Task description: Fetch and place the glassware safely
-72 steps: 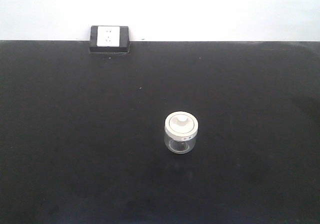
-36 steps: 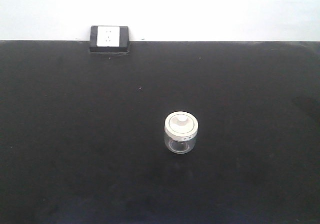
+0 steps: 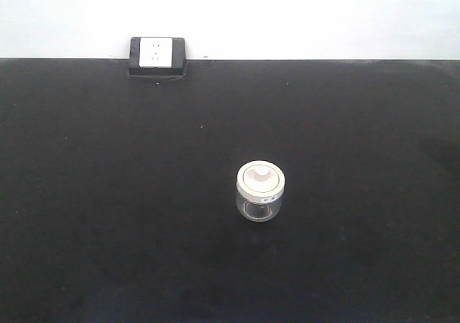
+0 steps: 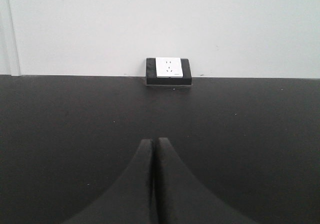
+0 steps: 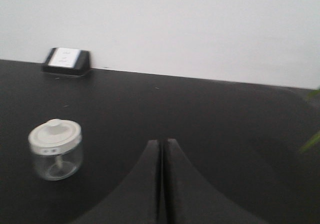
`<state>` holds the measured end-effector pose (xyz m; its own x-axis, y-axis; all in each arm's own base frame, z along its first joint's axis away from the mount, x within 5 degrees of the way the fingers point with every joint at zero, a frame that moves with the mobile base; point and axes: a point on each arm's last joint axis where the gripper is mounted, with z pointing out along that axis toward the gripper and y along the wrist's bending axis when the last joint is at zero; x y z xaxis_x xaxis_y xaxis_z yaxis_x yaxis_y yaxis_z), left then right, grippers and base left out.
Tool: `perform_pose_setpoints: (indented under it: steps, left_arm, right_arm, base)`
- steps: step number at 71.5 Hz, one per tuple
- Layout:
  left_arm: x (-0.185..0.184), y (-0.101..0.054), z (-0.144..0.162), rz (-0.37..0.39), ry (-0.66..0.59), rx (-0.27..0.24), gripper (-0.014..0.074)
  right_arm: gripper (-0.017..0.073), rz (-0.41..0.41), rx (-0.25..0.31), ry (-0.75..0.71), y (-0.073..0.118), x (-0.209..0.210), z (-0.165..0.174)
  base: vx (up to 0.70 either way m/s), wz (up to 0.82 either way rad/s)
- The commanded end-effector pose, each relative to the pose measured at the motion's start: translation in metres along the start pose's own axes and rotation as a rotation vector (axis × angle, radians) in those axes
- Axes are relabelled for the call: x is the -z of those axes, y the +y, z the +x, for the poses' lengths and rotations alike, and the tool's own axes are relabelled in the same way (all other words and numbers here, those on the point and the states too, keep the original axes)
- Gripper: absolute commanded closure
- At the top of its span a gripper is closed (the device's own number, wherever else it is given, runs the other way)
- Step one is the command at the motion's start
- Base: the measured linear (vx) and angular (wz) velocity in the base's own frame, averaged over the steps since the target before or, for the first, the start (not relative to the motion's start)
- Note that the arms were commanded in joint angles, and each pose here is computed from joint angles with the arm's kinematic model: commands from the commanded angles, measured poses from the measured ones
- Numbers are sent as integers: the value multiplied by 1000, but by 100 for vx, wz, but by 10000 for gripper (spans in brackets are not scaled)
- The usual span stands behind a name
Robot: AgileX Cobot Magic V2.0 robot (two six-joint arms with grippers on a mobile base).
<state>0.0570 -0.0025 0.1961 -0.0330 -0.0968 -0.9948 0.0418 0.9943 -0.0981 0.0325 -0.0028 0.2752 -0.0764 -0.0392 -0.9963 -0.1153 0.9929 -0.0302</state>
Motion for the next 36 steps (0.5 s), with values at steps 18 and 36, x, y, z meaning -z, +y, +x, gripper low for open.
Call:
perform_pose_setpoints:
  steps: [18, 36]
  left_arm:
    - [0, 0, 2, 5, -68, 20, 601]
    - [0, 0, 2, 5, -66, 20, 601]
  right_arm:
    - [567, 158, 59, -115, 0, -18, 21]
    - [567, 160, 3, -162, 0, -25, 54]
  base:
    - [0, 0]
    - [0, 0]
